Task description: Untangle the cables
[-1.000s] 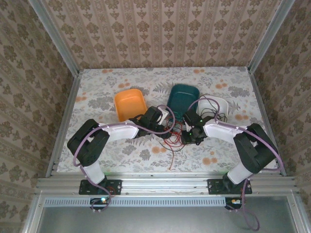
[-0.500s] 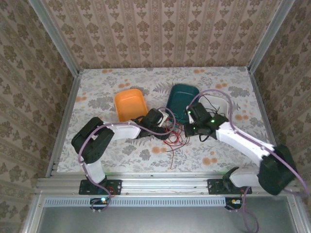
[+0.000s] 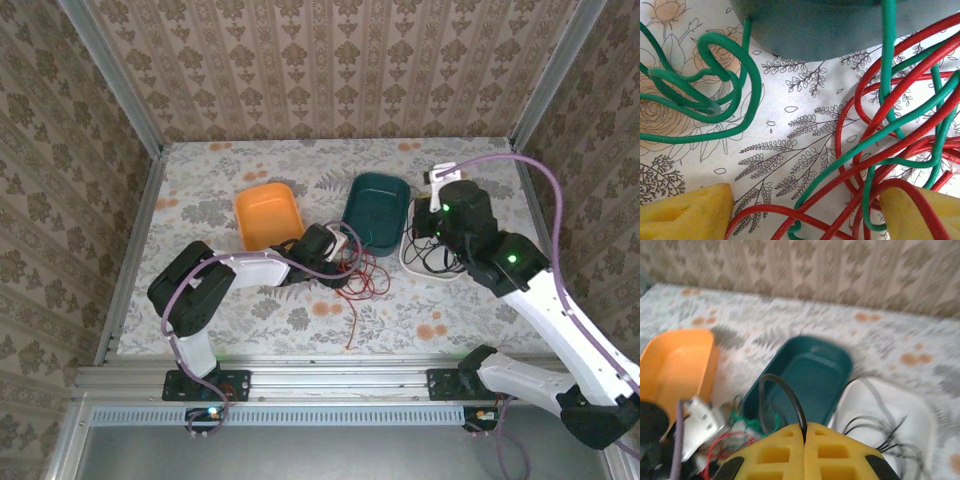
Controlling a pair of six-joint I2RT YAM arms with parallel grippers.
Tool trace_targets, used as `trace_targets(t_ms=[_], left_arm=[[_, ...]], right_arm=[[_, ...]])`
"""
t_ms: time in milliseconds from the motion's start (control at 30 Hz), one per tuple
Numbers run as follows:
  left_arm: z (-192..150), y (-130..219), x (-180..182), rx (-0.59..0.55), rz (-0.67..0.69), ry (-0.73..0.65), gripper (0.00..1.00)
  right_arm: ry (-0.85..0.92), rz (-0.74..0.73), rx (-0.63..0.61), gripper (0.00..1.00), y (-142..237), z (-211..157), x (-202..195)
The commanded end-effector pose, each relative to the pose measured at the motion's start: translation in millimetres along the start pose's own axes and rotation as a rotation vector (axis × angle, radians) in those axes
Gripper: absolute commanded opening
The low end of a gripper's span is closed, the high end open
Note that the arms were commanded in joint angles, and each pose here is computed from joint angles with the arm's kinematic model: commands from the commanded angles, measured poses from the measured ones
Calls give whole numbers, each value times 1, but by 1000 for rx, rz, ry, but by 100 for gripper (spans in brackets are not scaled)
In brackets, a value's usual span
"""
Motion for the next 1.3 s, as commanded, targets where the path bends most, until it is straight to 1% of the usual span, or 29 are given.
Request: trace_targets(t_ms=[0, 67, 167, 233, 300, 400, 567, 733, 900, 1000, 1133, 1267], left_arm=[[-21, -6, 4, 72, 19, 6, 80], [-21, -6, 3, 70, 18, 7, 81], [-20, -6, 3, 67, 17, 10, 81], [-18, -5, 2, 62, 16, 7, 82], [-17, -4, 2, 59, 13, 5, 82], [-15, -1, 1, 54, 10, 2, 82], [-15, 2, 1, 54, 13, -7, 83], [-16, 3, 1, 53, 11, -4, 83], [-16, 1, 0, 51, 7, 1, 83], [-17, -1, -1, 51, 3, 3, 83], [-17, -3, -2, 52, 0, 0, 83], [-16, -1, -3, 49, 2, -4, 83]], right_arm=[[24, -205, -163, 1, 30, 33, -29], [25, -267, -204, 0, 38, 41, -38], [24, -344, -180, 0, 30, 40, -49], [-17, -402, -122, 0, 15, 29, -62], [-95, -451, -72, 0, 0, 17, -75], [-174, -533, -15, 0, -24, -2, -92], [-203, -608, 133, 0, -59, -39, -101], [-194, -581, 294, 0, -76, -81, -96], [-254, -489, 376, 0, -75, -118, -86], [-292, -469, 427, 0, -74, -138, -82], [-318, -484, 469, 0, -74, -151, -82], [-295, -481, 517, 0, -72, -155, -81]])
Point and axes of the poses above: each hand's point on the last joint's axis, 136 mm out from that joint toward the fingers, its own y axis back along the fingers, its own x axis along the line the jaws close on, z = x × y, the point moved 7 cm from there along y, back along the fingers, and after that the axes turned 2 degrees about y, right-handed, at the moved point
